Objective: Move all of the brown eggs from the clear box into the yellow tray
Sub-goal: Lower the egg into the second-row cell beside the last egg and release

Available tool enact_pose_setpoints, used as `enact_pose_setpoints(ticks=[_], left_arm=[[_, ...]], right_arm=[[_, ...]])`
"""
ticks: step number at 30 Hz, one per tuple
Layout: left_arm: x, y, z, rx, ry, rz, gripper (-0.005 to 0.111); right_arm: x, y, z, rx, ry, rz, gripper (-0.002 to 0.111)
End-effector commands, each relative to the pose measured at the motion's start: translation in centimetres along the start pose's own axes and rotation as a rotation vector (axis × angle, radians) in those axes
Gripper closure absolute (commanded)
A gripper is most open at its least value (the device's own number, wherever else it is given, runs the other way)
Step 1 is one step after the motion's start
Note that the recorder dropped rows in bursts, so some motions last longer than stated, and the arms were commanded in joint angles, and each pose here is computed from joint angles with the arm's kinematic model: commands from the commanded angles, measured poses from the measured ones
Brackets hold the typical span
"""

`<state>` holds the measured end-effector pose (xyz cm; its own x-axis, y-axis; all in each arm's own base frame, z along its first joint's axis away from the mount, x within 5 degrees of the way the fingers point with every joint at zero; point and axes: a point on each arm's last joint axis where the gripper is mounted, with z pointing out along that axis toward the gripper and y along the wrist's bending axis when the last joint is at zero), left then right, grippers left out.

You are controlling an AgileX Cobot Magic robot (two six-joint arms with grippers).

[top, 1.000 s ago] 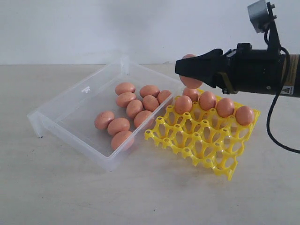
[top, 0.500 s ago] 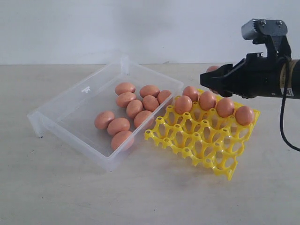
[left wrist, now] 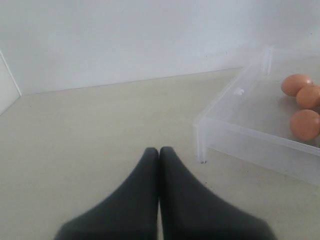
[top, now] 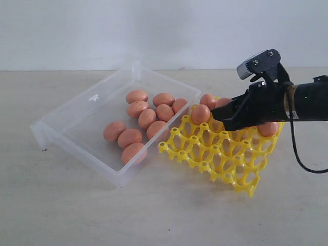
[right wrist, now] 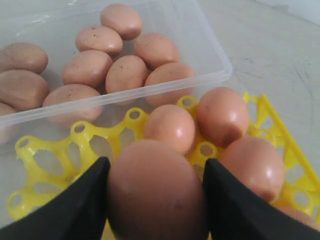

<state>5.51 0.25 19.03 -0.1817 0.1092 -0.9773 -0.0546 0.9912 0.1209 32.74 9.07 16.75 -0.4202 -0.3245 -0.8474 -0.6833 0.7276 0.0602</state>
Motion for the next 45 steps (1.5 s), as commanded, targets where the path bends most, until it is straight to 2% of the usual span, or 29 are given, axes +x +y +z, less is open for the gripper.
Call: enact_pose_setpoints(ticks=[1, 7, 21, 40, 45], left_arm=[[0.0, 0.0, 0.0, -0.003, -0.007, -0.013, 0.111], [0.0, 0.0, 0.0, 0.000, -0.006, -0.013, 0.111], [0.0, 0.0, 0.0, 0.000, -0.006, -0.013, 0.111], [0.0, 0.0, 0.0, -0.001, -0.008, -0.013, 0.111], [0.0, 0.0, 0.0, 0.000, -0.006, -0.013, 0.111]], right_arm=[[-0.3, -0.6, 1.2, -0.027, -0.035, 0.002, 0.109], [1.0, -1.0, 2.3, -0.030, 0.007, 0.022, 0.109], [0.5, -1.5, 2.3, 0.026, -0.050, 0.029, 0.109], [1.4, -1.6, 3.3, 0.008, -0.068, 0.063, 0.108], [1.4, -1.6, 3.3, 0.008, -0.068, 0.063, 0.090]])
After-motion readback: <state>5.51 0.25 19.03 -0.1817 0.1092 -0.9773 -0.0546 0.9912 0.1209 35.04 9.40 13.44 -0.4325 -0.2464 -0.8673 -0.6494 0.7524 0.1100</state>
